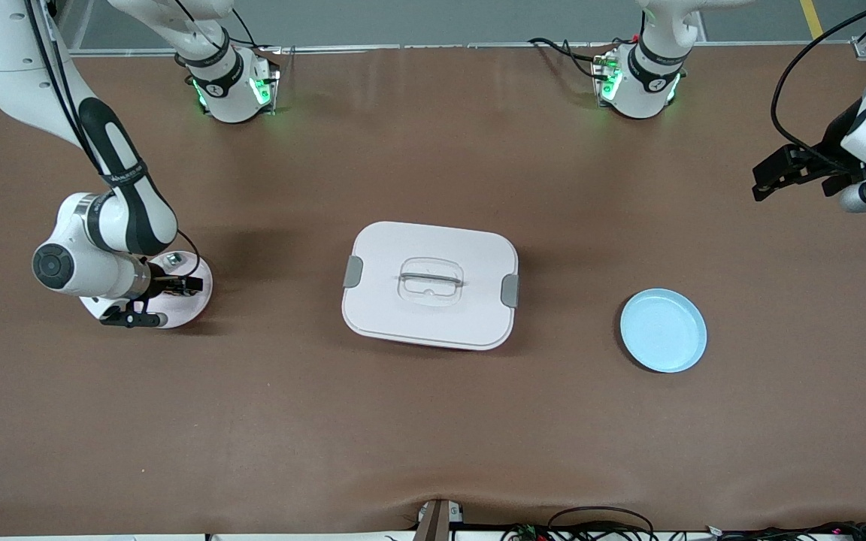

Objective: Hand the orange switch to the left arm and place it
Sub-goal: 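Lower the right gripper and grasp the black-orange switch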

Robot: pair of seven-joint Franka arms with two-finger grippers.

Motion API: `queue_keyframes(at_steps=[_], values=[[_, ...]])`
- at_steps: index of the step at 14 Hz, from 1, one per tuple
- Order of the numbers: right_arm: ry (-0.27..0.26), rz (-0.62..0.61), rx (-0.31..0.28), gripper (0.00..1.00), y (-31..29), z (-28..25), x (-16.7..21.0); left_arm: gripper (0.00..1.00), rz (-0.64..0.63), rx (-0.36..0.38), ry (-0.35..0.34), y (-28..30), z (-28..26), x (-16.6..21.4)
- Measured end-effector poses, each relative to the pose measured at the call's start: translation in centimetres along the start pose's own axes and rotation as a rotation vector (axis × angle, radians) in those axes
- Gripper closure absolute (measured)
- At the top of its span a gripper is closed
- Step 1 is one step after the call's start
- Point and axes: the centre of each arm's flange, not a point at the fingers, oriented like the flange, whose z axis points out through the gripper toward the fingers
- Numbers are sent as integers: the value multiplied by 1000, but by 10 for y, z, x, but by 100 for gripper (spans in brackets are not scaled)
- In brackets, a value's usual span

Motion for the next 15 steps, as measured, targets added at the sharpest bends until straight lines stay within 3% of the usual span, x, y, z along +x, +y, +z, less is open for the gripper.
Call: queue_keyframes(at_steps=[4,7,15], values=[[-2,1,0,0,0,1,0,0,0,0,0,0,0,0],[-1,1,0,28,0,1,0,0,0,0,0,0,0,0],[-15,-2,1,28,-1,-2,0,0,0,0,0,0,0,0]])
